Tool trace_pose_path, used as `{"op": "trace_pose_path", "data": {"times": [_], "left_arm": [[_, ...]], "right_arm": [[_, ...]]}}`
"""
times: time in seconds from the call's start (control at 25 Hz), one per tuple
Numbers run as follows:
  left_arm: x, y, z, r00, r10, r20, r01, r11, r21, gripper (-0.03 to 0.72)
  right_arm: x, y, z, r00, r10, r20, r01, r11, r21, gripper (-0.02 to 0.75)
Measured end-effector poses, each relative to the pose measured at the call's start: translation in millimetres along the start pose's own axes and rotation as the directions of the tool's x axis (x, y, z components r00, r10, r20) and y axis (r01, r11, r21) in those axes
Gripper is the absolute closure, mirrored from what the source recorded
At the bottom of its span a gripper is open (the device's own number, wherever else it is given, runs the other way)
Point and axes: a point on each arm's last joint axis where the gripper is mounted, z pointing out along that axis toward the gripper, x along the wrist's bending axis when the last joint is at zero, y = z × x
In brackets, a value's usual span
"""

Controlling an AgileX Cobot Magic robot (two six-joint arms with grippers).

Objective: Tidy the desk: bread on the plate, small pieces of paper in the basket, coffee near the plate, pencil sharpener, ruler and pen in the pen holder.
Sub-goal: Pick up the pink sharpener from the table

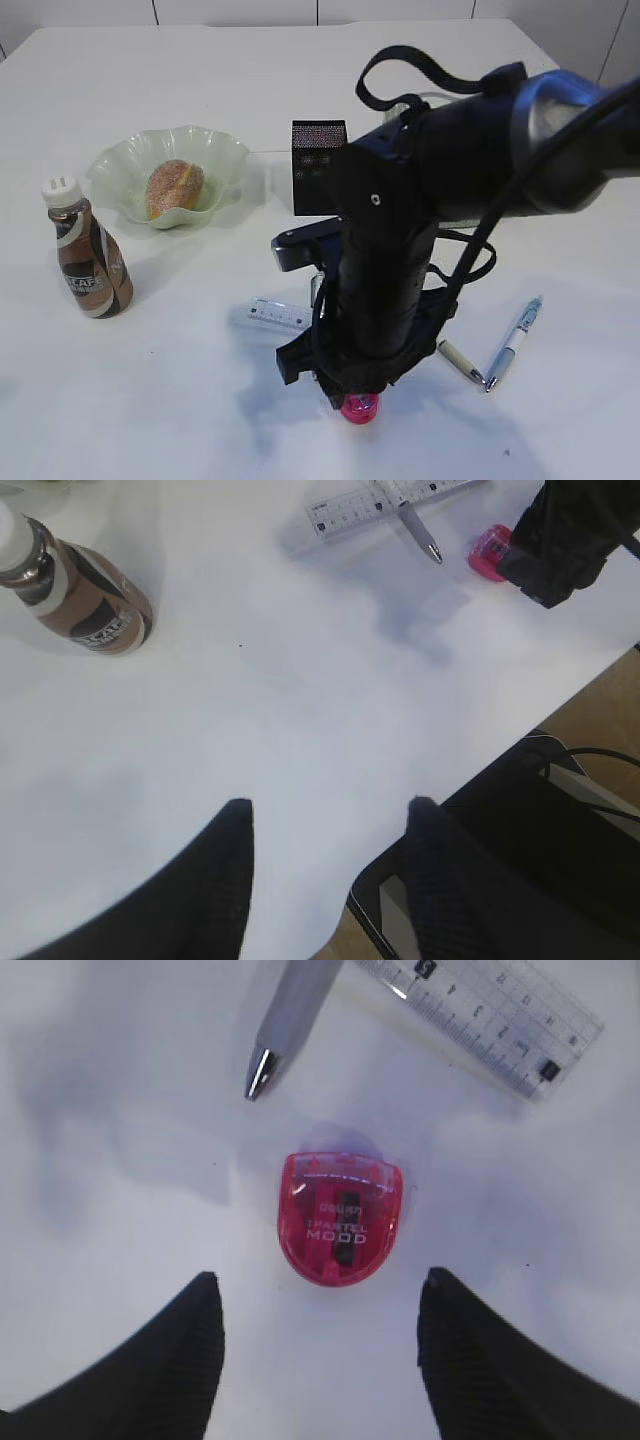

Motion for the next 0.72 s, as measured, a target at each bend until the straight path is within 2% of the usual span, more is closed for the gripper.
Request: {"op": "trace_pose_path", "data": {"times": [0.28, 0.72], "left_arm": [[0.0, 0, 0, 1.000, 0.000, 0.000, 0.000, 1.000, 0.000, 0.347], [0.0, 0, 0, 1.000, 0.000, 0.000, 0.000, 1.000, 0.000, 0.347]], "right_arm": [[0, 3, 16, 1.000, -0.013, 0.015, 0.012, 1.000, 0.015, 0.214], [2, 8, 31, 1.000, 0.000, 0.010, 0.000, 1.000, 0.002, 0.206]]}}
